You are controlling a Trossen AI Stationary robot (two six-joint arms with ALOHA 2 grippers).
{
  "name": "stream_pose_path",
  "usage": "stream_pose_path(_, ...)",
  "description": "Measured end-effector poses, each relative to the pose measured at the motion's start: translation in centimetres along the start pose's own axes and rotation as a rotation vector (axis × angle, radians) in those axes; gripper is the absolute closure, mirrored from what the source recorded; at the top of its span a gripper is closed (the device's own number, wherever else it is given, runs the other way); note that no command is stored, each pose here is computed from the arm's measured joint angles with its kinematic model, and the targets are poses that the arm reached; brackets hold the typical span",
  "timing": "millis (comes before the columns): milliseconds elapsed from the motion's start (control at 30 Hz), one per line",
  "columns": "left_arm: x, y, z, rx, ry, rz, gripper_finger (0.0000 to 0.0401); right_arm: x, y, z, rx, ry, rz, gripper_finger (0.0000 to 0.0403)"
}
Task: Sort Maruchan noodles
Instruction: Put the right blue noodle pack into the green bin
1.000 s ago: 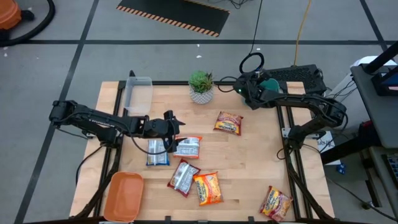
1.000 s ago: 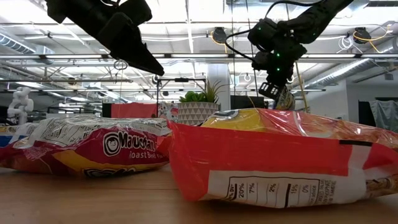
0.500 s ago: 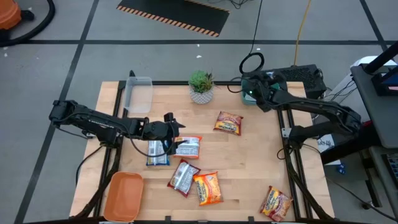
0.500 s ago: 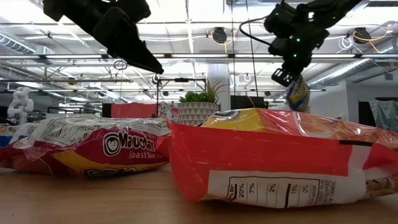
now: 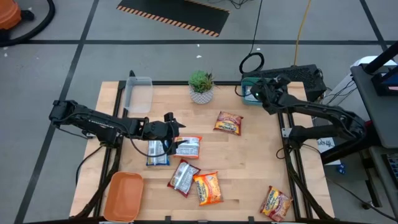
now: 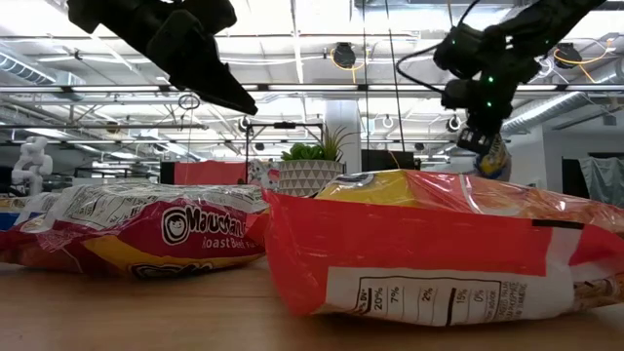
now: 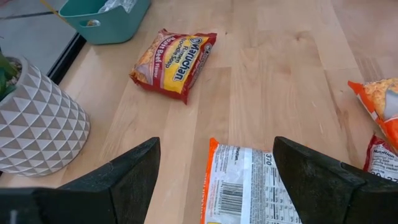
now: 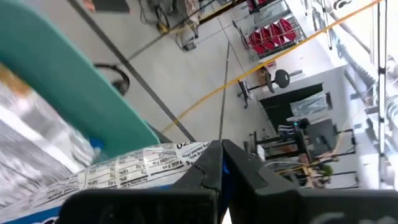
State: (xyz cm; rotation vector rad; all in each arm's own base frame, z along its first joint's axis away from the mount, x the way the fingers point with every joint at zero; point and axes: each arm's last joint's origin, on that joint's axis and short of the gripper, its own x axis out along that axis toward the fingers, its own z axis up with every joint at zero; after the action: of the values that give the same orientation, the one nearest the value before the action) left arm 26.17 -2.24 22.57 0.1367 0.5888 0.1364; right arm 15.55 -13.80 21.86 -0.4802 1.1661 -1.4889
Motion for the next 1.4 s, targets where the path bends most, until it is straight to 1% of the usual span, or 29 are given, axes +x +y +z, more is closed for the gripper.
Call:
stream_pose_path(67,0.0,0.0,0.0,0.008,0.0,0.0,0.0084,0.4,0.2,-0.3,-0.009,0.009,-0.017,0.0403)
stream_pose_path(167,0.0,0.0,0.0,0.021,0.0,0.0,0.0084,0.7,0.2,-0.4,0.048,0.028,-0.117,0.0403)
stream_pose_path(233,0.0,0.0,0.0,0.023,0.0,0.001,0.0084,0.7,-0.1,-0.2,0.114,0.031,-0.178,0.0403)
stream_pose_path(267,0.0,0.0,0.0,0.025,-0.001,0.002,0.0084,0.6,-0.2,-0.1,0.169,0.026,-0.202,0.0403)
stream_pose_path(333,0.0,0.1,0.1,0.038,-0.01,0.003,0.0084,0.6,-0.4,0.3,0.268,0.008,-0.217,0.0403)
stream_pose_path(400,0.0,0.1,0.3,0.043,-0.029,0.004,0.0084,0.7,-0.4,0.4,0.298,-0.016,-0.169,0.0403)
stream_pose_path(467,0.0,0.1,0.4,0.038,-0.044,0.005,0.0084,1.1,-0.2,0.4,0.297,-0.023,-0.123,0.0403)
stream_pose_path(600,0.0,0.1,0.5,0.036,-0.051,0.005,0.0084,1.9,0.4,-0.3,0.269,0.011,-0.122,0.0403)
stream_pose_path(767,0.0,0.1,0.5,0.035,-0.05,0.005,0.0084,2.7,0.9,-1.1,0.32,0.007,-0.125,0.0403)
stream_pose_path(833,0.0,0.1,0.5,0.035,-0.05,0.005,0.0084,2.8,0.9,-1.2,0.333,-0.005,-0.105,0.0403)
stream_pose_path(1000,0.0,0.1,0.5,0.034,-0.05,0.005,0.0084,2.8,0.8,-0.5,0.402,-0.081,-0.03,0.0403)
stream_pose_path(1100,0.0,0.1,0.5,0.034,-0.05,0.005,0.0084,2.6,0.7,0.2,0.446,-0.171,0.063,0.0403)
stream_pose_path(1233,0.0,0.1,0.5,0.034,-0.05,0.005,0.0084,2.5,0.9,0.7,0.452,-0.25,0.169,0.0403)
stream_pose_path(1400,0.0,0.1,0.5,0.034,-0.05,0.005,0.0084,2.5,1.1,0.5,0.436,-0.25,0.189,0.0403)
